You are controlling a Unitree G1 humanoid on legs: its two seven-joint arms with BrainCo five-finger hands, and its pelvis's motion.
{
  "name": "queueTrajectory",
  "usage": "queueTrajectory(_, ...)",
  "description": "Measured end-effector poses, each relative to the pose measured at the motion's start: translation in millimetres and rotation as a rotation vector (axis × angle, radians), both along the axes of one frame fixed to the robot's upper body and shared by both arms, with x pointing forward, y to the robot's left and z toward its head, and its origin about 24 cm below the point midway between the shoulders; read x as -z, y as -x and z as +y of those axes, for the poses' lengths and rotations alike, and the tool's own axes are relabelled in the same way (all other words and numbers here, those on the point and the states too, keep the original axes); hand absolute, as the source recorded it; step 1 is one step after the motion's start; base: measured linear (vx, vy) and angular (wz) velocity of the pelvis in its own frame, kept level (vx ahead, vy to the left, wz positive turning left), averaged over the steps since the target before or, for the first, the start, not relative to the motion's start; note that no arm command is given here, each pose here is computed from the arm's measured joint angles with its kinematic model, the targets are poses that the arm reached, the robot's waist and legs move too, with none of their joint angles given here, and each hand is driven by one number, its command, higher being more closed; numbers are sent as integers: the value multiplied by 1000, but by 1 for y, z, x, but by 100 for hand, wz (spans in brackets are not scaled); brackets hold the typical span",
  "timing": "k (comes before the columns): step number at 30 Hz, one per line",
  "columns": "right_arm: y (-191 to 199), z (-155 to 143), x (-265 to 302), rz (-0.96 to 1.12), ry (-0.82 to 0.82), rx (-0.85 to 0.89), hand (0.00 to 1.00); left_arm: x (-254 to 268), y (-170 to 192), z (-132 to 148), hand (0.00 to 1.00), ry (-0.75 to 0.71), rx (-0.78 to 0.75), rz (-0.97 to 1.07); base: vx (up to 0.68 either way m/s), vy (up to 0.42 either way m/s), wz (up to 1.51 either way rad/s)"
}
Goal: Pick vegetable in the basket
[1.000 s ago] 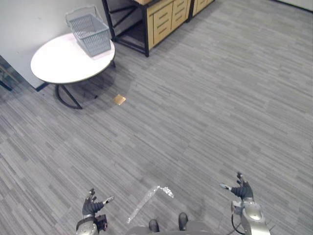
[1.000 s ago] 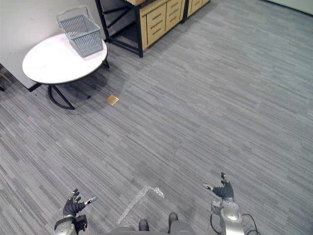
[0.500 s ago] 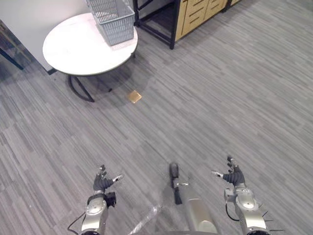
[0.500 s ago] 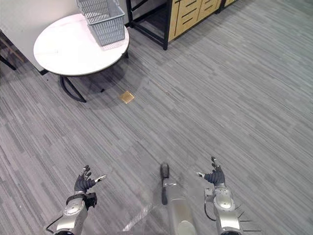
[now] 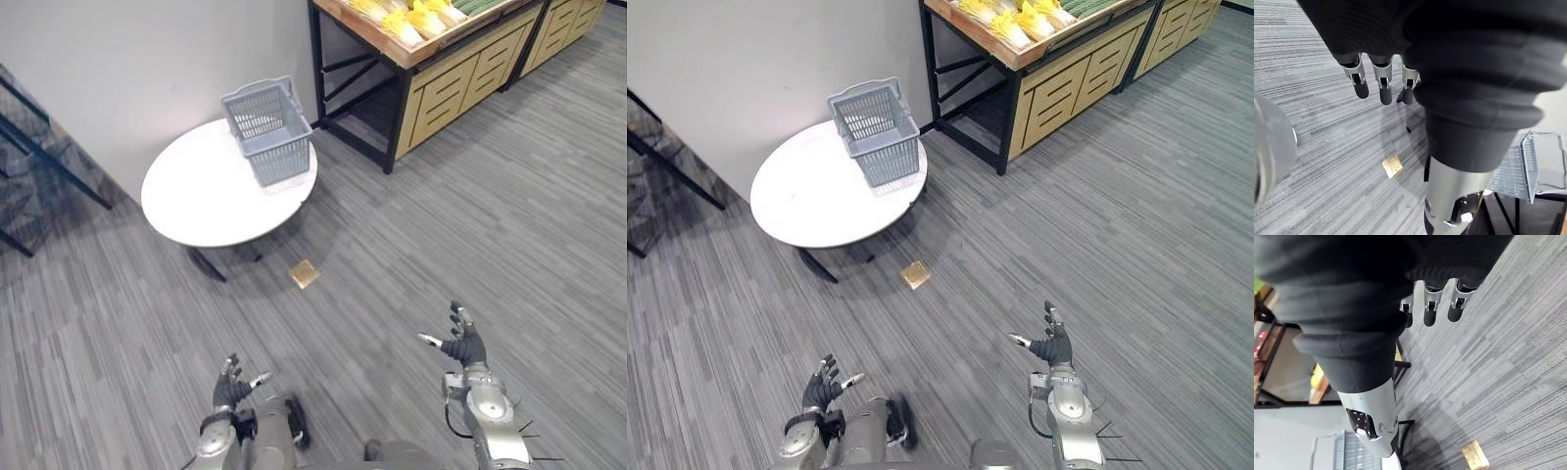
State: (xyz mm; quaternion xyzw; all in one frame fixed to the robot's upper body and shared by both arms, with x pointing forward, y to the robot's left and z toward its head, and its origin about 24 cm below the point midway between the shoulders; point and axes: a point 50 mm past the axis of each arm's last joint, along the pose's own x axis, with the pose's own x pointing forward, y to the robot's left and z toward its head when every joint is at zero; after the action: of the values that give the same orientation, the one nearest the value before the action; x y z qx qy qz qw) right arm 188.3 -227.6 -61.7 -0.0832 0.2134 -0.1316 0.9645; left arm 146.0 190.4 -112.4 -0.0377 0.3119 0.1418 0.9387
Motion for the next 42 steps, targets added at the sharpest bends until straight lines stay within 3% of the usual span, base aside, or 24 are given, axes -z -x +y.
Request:
queueTrajectory(4,8,10,9,36,-25,0,0,1,0,3,0,-20,16,11,683,333,22)
queueTrajectory(9,-10,28,1,-7,-7,-96,0,6,5,10,0,-51,27,55,594,222,23)
queueTrajectory(16,-17,41,-6,-47,-5,-152,0,4,-8,13,0,-83,69,52,463,-83,61)
queueTrajectory(22,-19,42,-24,-124,11,-175,0,13,-1,-7,0,-32,109,96,418,-204,43)
queueTrajectory(26,-29,60,-56,-279,34,-262,0,17,19,-17,0,3,94,121,335,-145,-14)
queueTrajectory(35,-73,76,-97,-426,370,-524,0,19,20,-14,0,-19,118,139,257,111,-14)
queueTrajectory(42,-122,117,-130,-542,611,-699,0,15,10,-5,0,-68,162,124,57,185,2)
